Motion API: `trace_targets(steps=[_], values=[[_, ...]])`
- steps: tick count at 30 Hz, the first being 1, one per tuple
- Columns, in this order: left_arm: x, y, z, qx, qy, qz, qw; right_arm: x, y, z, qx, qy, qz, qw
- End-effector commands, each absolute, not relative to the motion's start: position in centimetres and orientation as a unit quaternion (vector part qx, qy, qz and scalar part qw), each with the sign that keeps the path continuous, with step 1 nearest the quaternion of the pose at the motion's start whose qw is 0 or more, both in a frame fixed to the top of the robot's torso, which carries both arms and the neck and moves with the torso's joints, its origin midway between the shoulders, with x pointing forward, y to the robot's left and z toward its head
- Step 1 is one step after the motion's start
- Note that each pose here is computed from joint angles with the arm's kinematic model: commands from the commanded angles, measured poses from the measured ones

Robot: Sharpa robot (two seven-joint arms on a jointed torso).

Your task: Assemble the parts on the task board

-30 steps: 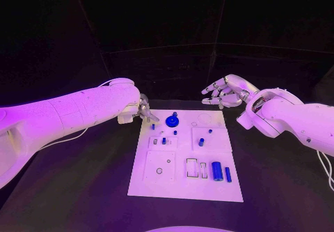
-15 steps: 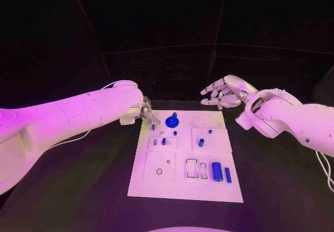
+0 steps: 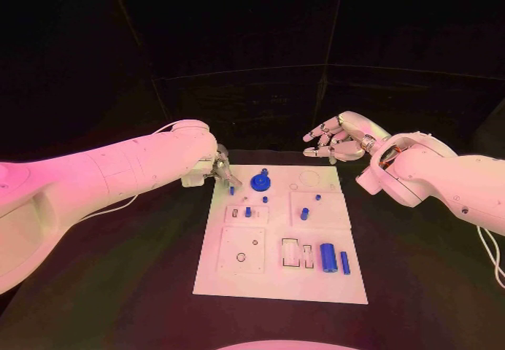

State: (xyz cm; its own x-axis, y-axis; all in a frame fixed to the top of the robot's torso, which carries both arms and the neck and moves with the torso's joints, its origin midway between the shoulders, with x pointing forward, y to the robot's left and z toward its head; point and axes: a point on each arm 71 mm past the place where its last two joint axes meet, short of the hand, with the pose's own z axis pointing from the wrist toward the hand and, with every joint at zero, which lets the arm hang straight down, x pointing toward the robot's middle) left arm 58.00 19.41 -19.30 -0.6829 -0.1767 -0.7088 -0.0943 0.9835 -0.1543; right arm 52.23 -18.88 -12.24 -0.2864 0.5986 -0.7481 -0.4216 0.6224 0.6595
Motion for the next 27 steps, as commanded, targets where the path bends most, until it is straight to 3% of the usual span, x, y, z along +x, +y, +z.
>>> trace_targets(steps=[1,27], values=[[57.92,19.21,-19.38,-0.06,0.92,-0.051,0.384,52.2,-18.72,-12.05,0.063,0.675,0.434,0.594],[57.7,18.91,-19.55,-0.052,0.922,-0.06,0.38,52.3,-18.78,-12.08,0.065,0.676,0.432,0.594]])
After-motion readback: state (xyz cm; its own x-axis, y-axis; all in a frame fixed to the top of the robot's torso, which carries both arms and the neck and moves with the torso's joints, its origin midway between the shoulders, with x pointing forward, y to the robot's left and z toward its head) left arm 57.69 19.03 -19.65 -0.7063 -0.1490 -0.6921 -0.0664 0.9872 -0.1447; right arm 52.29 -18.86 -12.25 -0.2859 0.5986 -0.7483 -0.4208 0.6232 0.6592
